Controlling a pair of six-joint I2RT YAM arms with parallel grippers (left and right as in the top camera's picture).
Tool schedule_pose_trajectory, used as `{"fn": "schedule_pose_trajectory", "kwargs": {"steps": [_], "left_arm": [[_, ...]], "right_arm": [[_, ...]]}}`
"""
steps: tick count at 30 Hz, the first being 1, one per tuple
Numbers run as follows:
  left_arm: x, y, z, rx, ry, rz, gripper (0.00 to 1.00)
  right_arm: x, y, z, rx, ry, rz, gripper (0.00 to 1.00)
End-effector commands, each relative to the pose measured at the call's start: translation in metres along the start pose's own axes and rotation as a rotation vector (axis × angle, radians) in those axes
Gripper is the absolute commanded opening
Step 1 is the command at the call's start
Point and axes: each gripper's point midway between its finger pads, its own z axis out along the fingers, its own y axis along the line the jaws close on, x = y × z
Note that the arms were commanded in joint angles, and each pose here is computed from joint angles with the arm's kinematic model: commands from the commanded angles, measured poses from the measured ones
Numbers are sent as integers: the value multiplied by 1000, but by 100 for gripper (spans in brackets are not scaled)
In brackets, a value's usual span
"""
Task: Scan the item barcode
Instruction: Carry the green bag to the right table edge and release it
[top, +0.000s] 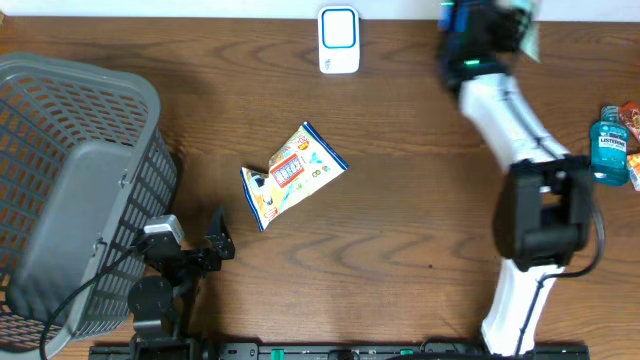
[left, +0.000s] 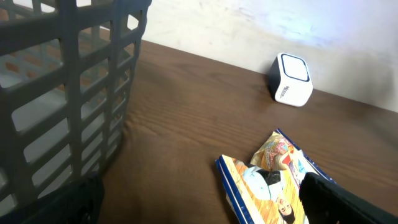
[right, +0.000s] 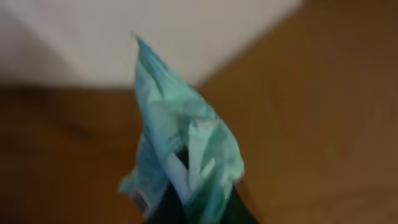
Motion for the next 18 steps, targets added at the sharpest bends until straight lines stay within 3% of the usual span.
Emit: {"fn": "schedule_pose_trajectory", "kwargs": {"steps": [1, 5, 10, 12, 14, 15, 16, 18], "left_arm": [[13, 2, 2, 3, 42, -3, 100], [13, 2, 2, 3, 42, -3, 100], [13, 2, 2, 2, 42, -3, 100], [13, 2, 2, 3, 42, -3, 100], [13, 2, 2, 2, 42, -3, 100], [13, 2, 2, 2, 42, -3, 100], [13, 2, 2, 3, 42, -3, 100], [13, 2, 2, 3, 42, -3, 100]], "right_arm": [[60, 5, 46, -35, 153, 64, 1], [113, 4, 84, -139, 295, 111, 1], [152, -23, 111, -119, 405, 217, 2], [159, -28, 119, -133, 421, 235, 20], [169, -38, 124, -117, 447, 234, 74], [172, -41, 125, -105, 455, 231, 94], [175, -49, 125, -77, 463, 226, 99], [170, -57, 121, -68, 458, 227, 99]]}}
